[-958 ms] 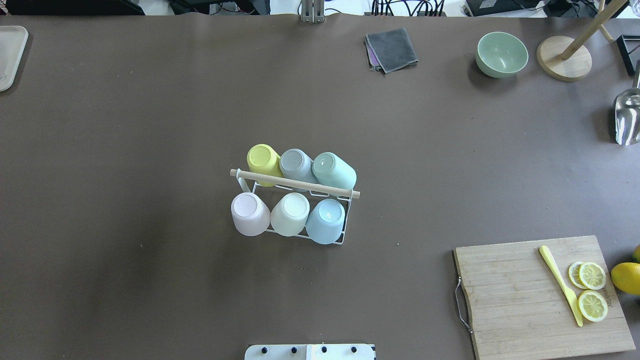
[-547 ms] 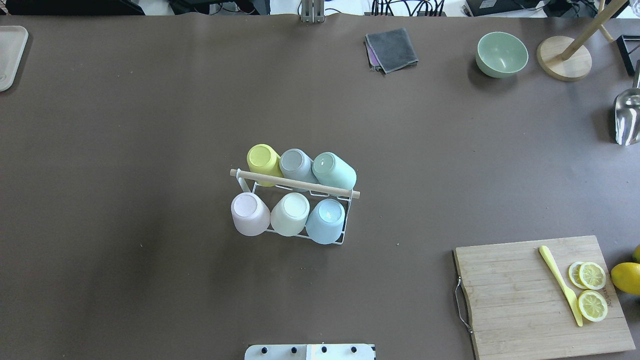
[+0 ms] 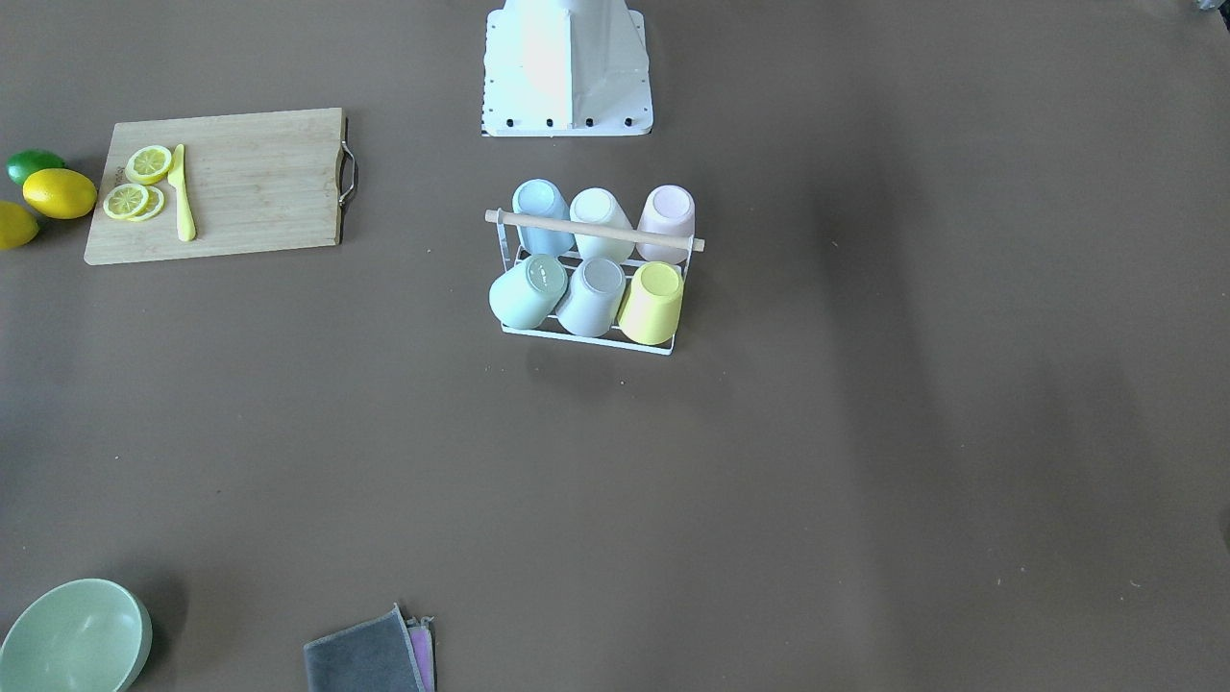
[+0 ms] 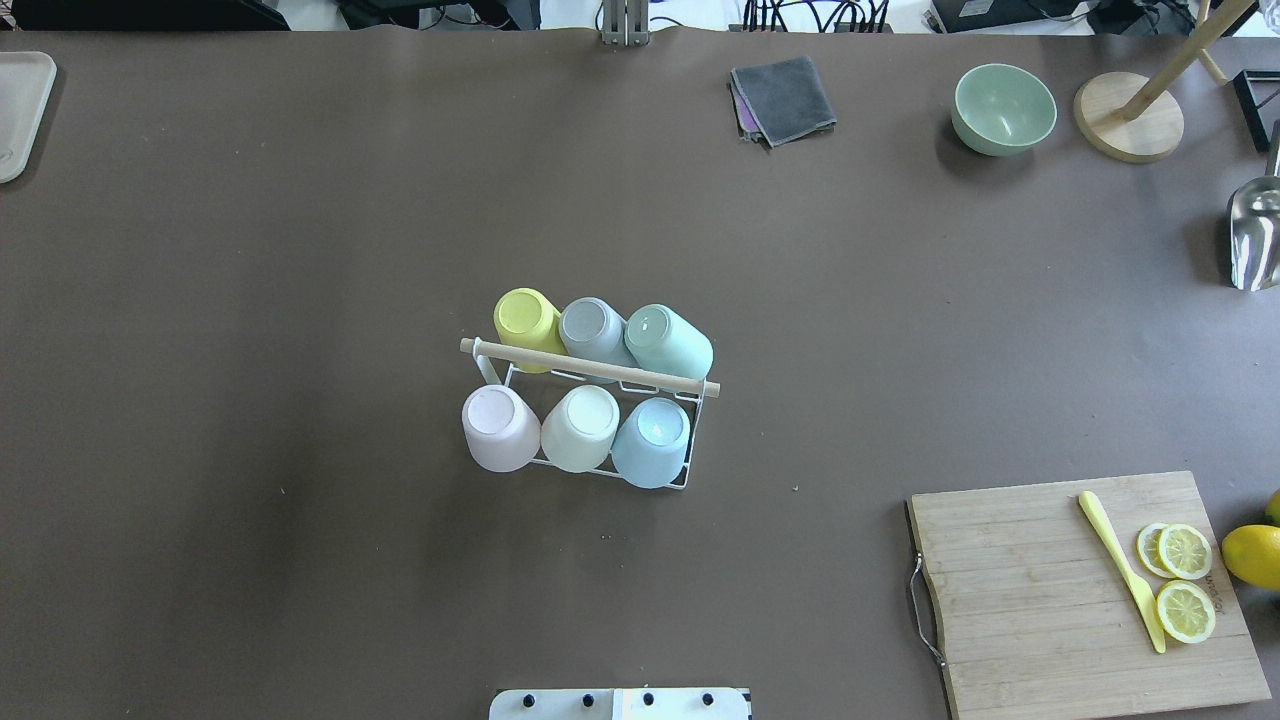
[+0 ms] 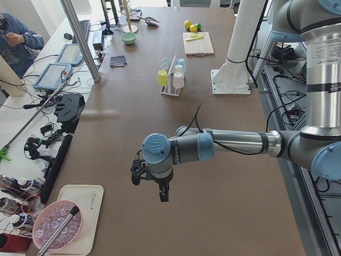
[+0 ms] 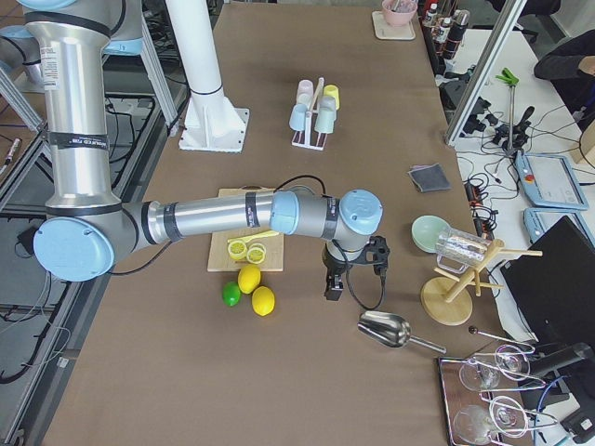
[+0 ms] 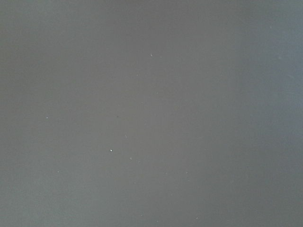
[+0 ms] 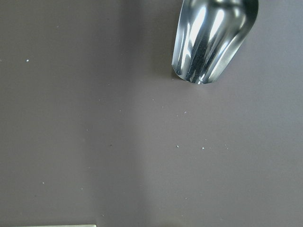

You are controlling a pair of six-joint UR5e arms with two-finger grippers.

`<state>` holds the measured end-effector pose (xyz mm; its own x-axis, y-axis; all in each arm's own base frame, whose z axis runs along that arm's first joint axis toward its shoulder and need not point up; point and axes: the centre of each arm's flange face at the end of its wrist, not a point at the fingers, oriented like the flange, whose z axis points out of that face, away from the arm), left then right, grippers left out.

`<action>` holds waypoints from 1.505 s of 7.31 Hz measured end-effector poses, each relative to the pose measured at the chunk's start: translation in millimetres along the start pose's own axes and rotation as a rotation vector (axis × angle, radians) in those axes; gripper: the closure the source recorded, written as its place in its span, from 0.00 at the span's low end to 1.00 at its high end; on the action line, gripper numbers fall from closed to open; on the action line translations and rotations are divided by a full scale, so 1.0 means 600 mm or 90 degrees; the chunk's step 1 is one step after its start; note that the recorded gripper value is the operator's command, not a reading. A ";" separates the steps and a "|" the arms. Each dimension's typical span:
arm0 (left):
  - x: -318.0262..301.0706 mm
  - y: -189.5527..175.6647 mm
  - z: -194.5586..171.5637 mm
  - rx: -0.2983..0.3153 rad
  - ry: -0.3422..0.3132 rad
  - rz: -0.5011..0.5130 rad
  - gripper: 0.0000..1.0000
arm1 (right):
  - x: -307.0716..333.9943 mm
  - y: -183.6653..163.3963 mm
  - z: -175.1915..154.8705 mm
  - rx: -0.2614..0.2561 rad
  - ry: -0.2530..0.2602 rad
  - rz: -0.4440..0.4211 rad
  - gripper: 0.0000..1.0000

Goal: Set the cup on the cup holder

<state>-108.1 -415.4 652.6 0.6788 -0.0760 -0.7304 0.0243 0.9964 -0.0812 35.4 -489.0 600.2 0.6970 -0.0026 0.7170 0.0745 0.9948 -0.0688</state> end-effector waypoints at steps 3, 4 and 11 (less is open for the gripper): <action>0.012 -0.001 -0.005 0.022 0.028 0.019 0.01 | 0.006 0.006 0.004 -0.003 0.000 0.005 0.00; 0.014 -0.001 -0.005 0.025 0.033 0.022 0.01 | 0.007 0.007 0.004 -0.003 0.001 0.005 0.00; 0.006 0.006 -0.001 0.023 0.036 0.016 0.01 | 0.004 0.003 0.001 0.000 0.001 0.004 0.00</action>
<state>-106.0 -412.3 649.6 0.6370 -0.0521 -0.7691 0.0354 0.9986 -0.0384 36.5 -487.2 602.1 0.6983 0.0029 0.7158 0.0709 0.9948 -0.0732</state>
